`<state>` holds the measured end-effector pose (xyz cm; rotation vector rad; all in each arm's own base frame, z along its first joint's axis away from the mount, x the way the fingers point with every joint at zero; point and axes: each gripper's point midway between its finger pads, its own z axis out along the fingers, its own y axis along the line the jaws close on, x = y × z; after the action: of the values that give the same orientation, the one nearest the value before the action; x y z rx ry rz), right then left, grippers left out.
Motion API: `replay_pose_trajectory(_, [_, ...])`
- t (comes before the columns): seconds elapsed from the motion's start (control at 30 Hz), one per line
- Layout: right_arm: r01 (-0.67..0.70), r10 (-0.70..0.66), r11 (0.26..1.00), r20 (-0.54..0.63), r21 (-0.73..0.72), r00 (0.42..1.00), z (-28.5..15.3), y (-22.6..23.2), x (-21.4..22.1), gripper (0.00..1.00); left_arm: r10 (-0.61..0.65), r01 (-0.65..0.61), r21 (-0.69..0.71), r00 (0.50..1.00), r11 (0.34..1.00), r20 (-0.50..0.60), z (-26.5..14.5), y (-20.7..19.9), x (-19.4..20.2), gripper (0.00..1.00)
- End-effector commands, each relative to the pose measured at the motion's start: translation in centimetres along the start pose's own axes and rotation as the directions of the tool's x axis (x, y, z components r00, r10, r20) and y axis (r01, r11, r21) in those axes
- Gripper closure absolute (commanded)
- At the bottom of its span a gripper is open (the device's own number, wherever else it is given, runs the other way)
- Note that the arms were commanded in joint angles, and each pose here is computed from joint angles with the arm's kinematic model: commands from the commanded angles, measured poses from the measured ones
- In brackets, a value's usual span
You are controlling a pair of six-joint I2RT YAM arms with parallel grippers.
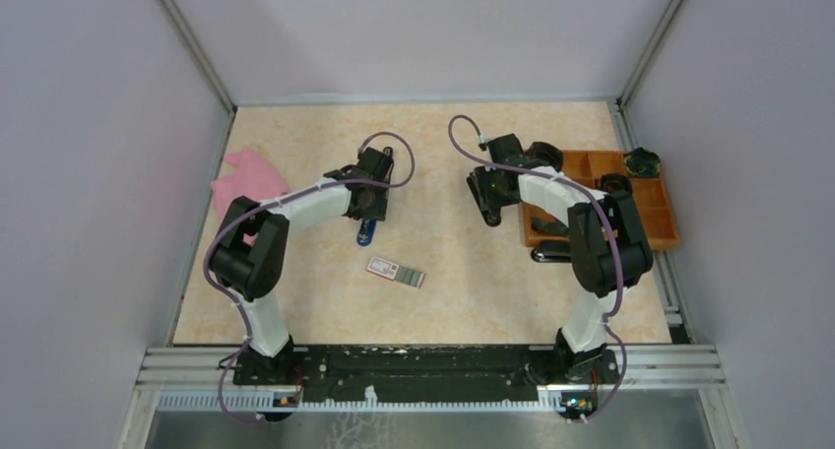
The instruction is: Load the staples into the stapler
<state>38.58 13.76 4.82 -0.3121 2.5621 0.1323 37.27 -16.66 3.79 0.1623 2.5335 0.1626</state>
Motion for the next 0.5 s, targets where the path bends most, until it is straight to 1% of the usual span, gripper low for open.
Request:
replay_pose_trajectory(0.0, [-0.019, 0.022, 0.999, 0.069, -0.044, 0.997, -1.1, 0.7, -2.9, 0.59, -0.049, 0.047, 0.047, 0.998, 0.998, 0.049, -3.2, 0.2, -1.5, 0.28])
replay_pose_trajectory(0.13, [-0.067, 0.079, 0.991, 0.095, -0.118, 0.992, -2.1, 2.3, -3.4, 0.74, -0.131, 0.115, 0.161, 0.988, 0.98, 0.087, -6.2, -0.7, -2.3, 0.18])
replay_pose_trajectory(0.23, [-0.096, 0.119, 0.981, 0.129, -0.167, 0.985, -3.2, 3.7, -3.9, 0.84, -0.19, 0.159, 0.247, 0.976, 0.956, 0.11, -8.3, -1.3, -2.8, 0.14])
replay_pose_trajectory(0.3, [-0.106, 0.138, 0.973, 0.15, -0.204, 0.979, -3.9, 4.8, -4.2, 0.88, -0.229, 0.187, 0.306, 0.967, 0.934, 0.111, -9.5, -1.9, -2.8, 0.13])
replay_pose_trajectory(0.47, [-0.113, 0.19, 0.947, 0.243, -0.3, 0.951, -7.5, 7.3, -5.9, 0.97, -0.31, 0.231, 0.452, 0.945, 0.861, 0.106, -12.2, -3.4, -2.8, 0.1])
